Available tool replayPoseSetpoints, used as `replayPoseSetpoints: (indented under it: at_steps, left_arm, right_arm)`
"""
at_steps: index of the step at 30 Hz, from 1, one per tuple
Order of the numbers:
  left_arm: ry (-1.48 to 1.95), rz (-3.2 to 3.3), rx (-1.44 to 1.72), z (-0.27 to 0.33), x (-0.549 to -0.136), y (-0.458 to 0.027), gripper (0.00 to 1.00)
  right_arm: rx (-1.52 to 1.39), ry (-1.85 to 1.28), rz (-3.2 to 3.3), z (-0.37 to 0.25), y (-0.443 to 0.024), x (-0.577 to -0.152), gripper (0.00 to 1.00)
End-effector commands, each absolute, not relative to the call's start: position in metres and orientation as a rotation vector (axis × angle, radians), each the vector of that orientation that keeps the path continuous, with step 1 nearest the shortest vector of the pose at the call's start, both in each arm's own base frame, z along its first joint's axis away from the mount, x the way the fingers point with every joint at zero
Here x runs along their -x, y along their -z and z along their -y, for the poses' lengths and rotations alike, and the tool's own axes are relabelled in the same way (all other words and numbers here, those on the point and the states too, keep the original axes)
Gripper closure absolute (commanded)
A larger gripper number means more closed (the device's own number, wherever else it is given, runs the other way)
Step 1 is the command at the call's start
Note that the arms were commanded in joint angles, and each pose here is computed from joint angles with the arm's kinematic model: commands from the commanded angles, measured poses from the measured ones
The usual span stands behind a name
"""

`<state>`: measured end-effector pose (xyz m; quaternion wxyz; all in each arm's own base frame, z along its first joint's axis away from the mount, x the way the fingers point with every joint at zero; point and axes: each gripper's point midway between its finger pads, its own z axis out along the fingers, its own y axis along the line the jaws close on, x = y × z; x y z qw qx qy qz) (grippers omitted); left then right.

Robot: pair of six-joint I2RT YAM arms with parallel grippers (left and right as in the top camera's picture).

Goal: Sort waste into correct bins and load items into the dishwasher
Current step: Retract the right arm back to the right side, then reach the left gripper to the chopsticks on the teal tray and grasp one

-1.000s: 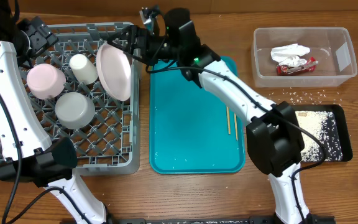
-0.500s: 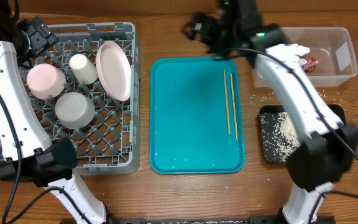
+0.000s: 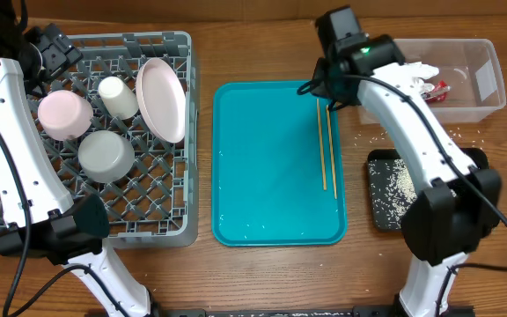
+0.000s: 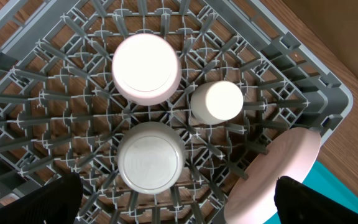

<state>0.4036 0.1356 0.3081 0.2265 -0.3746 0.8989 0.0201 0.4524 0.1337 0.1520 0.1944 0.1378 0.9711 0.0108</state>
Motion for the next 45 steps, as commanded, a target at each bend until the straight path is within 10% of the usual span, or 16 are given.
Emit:
replayPoseSetpoints:
  at_steps: [1,7,8,10,24,40,45]
  left_arm:
    - [-0.041,-2.44,1.043,-0.134,-0.396,-0.321,0.0]
    - [-0.041,-2.44,1.043,-0.134,-0.396,-0.321,0.0]
    - [-0.041,-2.44,1.043,-0.134,-0.396,-0.321,0.0]
    - [-0.041,-2.44,1.043,-0.134,-0.396,-0.321,0.0]
    - [-0.041,-2.44,1.043,-0.134,-0.396,-0.321,0.0]
    - [0.216,-2.423,1.068,-0.107,-0.409,-0.324,0.0]
    - [0.662,-2.499,0.621,-0.033,-0.423,-0.342,0.0]
  right_arm:
    - [-0.376,0.037,-2.754,-0.13,-0.134,-0.45,0.68]
    - [-0.413,0.083,-2.694,-0.112,-0.17,-0.451,0.58]
    - [-0.433,0.1,-2.666,-0.102,-0.184,-0.451,0.5]
    - [-0.48,0.119,-2.612,-0.083,-0.21,-0.453,0.0]
    - [-1.052,0.194,-2.396,0.118,-0.261,-0.426,0.0]
    - [-1.199,0.191,-2.343,0.166,-0.259,-0.41,0.0]
    - [-1.199,0.191,-2.343,0.166,-0.259,-0.41,0.0]
